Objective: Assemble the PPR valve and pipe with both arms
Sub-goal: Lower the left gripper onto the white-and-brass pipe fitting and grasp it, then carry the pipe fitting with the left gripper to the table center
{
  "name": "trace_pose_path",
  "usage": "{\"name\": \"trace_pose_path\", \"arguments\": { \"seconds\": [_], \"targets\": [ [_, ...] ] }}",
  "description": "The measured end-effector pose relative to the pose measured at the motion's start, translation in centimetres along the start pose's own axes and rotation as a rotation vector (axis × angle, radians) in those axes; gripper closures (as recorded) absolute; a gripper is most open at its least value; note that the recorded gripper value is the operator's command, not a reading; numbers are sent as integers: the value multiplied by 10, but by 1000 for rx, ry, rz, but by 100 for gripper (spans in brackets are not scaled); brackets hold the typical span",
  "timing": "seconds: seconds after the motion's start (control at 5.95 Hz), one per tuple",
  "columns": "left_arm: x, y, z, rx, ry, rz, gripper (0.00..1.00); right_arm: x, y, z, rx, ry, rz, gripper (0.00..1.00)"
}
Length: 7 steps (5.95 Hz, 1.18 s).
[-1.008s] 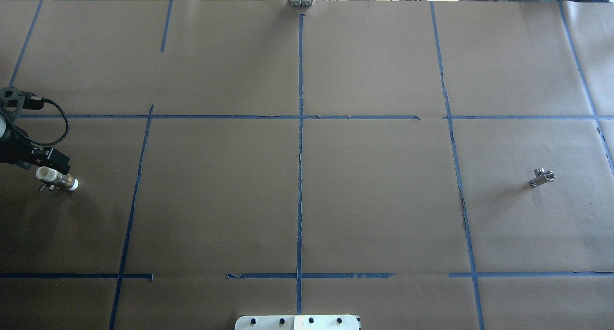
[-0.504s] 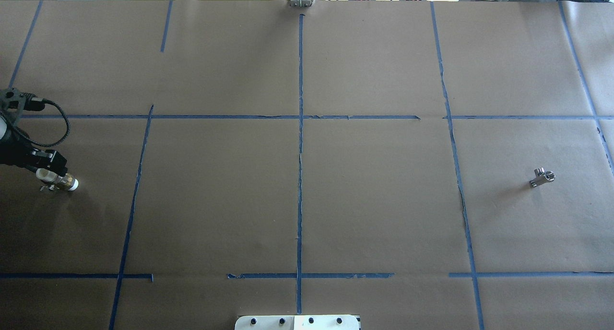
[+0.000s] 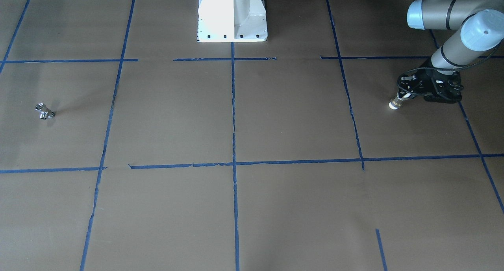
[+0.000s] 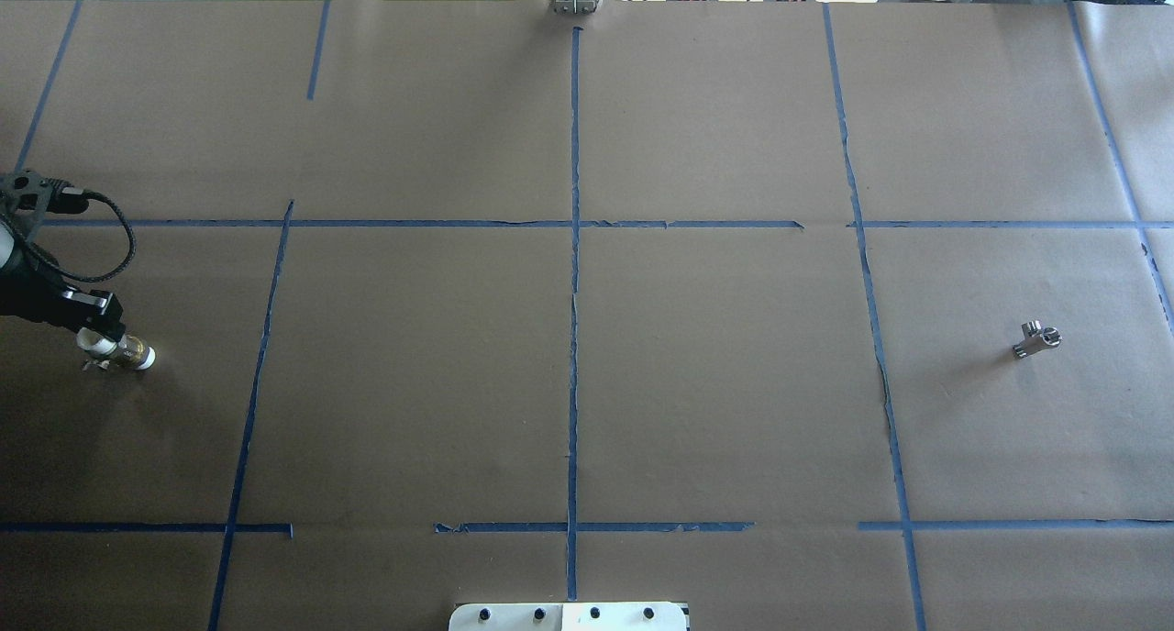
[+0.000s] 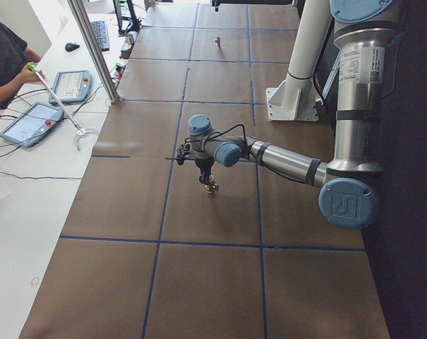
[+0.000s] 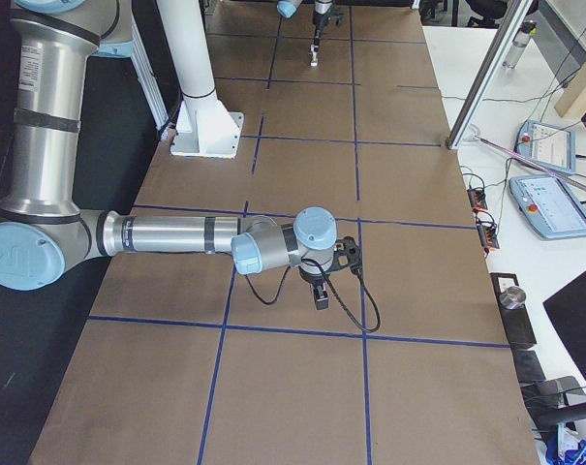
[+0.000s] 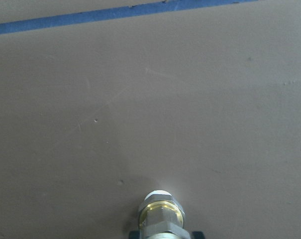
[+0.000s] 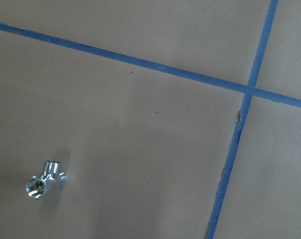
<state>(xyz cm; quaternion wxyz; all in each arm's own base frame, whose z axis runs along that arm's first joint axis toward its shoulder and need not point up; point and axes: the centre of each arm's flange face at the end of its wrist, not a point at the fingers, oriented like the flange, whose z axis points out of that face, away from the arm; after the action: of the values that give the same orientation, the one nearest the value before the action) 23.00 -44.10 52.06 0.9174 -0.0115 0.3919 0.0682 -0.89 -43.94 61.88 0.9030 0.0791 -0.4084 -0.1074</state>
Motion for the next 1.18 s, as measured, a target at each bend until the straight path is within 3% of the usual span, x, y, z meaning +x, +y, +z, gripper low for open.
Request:
{"name": "trace_pose_path", "arguments": {
  "seconds": [0.67, 1.18],
  "targets": [
    [24, 1, -22, 22, 48, 23, 100, -2, -1, 1, -1, -2, 9, 0],
    [124, -21, -44, 64, 135, 18, 100, -3, -1, 0, 2, -10, 6, 0]
  ]
}}
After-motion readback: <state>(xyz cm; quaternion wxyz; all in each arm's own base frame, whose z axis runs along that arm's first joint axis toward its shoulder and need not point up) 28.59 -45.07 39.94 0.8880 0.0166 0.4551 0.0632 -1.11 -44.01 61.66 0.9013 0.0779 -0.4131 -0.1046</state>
